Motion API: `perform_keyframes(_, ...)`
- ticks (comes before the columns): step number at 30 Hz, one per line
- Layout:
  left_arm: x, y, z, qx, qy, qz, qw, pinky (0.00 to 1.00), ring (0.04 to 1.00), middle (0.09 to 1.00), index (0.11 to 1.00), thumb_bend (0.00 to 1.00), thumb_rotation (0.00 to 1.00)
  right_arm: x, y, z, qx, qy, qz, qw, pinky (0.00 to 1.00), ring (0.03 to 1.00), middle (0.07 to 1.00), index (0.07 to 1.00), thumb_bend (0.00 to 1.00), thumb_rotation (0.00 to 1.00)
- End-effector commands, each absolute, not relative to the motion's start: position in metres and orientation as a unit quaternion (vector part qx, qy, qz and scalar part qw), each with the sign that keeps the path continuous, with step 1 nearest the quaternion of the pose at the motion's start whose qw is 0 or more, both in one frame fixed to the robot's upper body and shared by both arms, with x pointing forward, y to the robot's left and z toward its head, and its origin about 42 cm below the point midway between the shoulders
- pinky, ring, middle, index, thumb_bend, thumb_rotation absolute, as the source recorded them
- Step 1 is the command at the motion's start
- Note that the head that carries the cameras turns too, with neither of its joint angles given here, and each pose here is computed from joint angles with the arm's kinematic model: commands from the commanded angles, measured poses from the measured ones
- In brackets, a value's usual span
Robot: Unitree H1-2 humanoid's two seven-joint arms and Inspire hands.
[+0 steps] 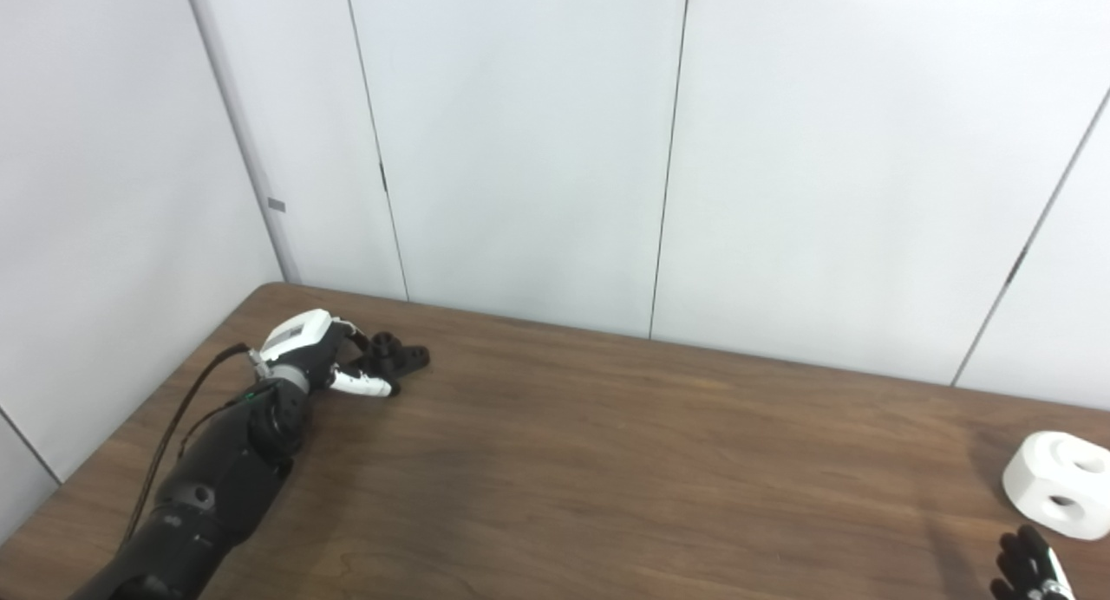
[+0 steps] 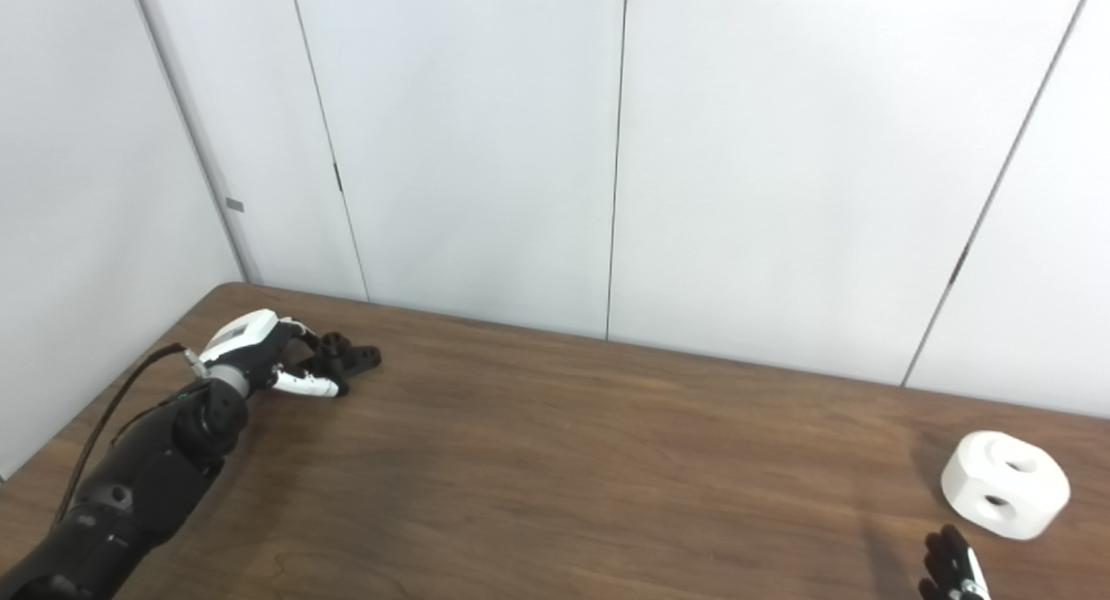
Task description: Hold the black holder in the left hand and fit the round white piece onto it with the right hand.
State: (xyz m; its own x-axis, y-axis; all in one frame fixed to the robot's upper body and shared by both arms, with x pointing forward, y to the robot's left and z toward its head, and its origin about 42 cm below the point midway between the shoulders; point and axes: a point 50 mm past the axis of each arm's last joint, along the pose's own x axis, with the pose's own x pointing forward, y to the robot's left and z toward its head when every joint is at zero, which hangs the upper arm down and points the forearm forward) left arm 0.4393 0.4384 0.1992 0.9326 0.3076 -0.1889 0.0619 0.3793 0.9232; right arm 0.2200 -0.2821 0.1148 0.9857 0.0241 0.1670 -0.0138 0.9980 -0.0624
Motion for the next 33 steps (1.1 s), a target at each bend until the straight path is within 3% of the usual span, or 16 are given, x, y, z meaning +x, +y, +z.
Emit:
perform_keyframes(1, 0.4527, 0.4372, 0.2294, 0.565, 0.138, 0.087, 0.809, 1.00, 1.000, 0.959, 0.745, 0.83, 0.30, 0.1974, -0.2770, 0.0868, -0.006, -0.030, -0.001, 1.000, 1.00, 1.000, 0.989, 1.000, 0.69, 1.00)
perform_keyframes(14, 0.4533, 0.4349, 0.2279, 0.561, 0.138, 0.080, 0.813, 1.00, 1.000, 0.924, 0.682, 0.80, 0.23, 0.1961, -0.2766, 0.0882, -0.006, -0.030, -0.004, 1.000, 1.00, 1.000, 0.985, 1.000, 0.67, 1.00)
perform_keyframes(17, 0.4532, 0.4364, 0.2272, 0.559, 0.134, 0.082, 0.814, 1.00, 1.000, 0.942, 0.642, 0.77, 0.17, 0.1959, -0.2765, 0.0887, -0.006, -0.030, -0.004, 1.000, 1.00, 1.000, 0.987, 1.000, 0.68, 1.00)
perform_keyframes(19, 0.4528, 0.4373, 0.2265, 0.557, 0.129, 0.084, 0.816, 1.00, 1.000, 0.943, 0.525, 0.57, 0.08, 0.1957, -0.2764, 0.0889, -0.006, -0.031, -0.004, 0.999, 1.00, 1.000, 0.987, 1.000, 0.68, 0.99)
perform_keyframes(21, 0.4523, 0.4379, 0.2256, 0.548, 0.123, 0.087, 0.823, 1.00, 1.000, 0.928, 0.498, 0.53, 0.06, 0.1956, -0.2766, 0.0890, -0.009, -0.033, -0.005, 0.999, 1.00, 1.000, 0.987, 1.000, 0.68, 1.00)
perform_keyframes(33, 0.4509, 0.4361, 0.2216, 0.518, 0.108, 0.097, 0.843, 1.00, 0.997, 0.876, 0.488, 0.52, 0.04, 0.1949, -0.2766, 0.0898, -0.005, -0.033, -0.006, 0.999, 1.00, 1.000, 0.972, 1.000, 0.69, 0.99)
